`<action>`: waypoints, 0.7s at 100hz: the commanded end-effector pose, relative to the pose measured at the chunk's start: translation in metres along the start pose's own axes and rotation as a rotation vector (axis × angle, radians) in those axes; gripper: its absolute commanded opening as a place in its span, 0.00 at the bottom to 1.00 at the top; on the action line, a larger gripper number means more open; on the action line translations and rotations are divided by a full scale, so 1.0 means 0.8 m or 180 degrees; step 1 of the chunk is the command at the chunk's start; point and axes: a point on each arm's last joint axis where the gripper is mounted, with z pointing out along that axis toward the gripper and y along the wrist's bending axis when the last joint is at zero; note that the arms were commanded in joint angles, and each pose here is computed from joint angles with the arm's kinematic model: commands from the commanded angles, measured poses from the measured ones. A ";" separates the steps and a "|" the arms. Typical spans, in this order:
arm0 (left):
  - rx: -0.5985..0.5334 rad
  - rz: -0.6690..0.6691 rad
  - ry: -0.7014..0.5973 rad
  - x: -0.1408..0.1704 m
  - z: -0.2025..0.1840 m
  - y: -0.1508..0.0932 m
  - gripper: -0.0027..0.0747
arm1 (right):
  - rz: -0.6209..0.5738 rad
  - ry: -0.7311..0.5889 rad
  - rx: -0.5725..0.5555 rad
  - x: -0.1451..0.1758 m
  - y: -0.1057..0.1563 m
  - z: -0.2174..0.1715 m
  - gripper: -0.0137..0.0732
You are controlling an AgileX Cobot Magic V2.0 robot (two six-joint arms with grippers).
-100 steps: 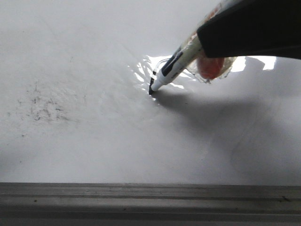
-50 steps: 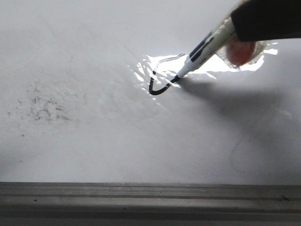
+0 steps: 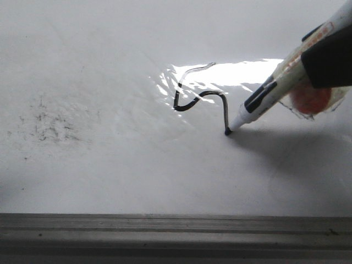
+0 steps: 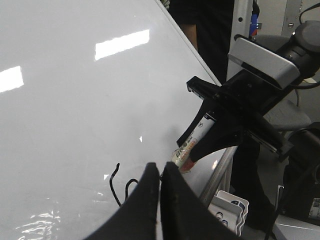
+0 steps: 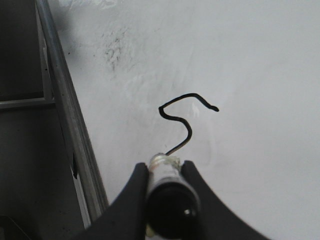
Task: Write number 8 on whiteboard
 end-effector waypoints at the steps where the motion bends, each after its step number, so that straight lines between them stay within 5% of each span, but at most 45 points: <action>1: -0.0097 -0.0058 -0.0150 -0.014 -0.001 0.004 0.01 | 0.0021 -0.0021 0.0153 -0.006 -0.010 0.001 0.11; 70: -0.0097 -0.0058 -0.0150 -0.014 -0.001 0.004 0.01 | 0.0170 0.0059 0.0128 -0.001 -0.014 0.013 0.11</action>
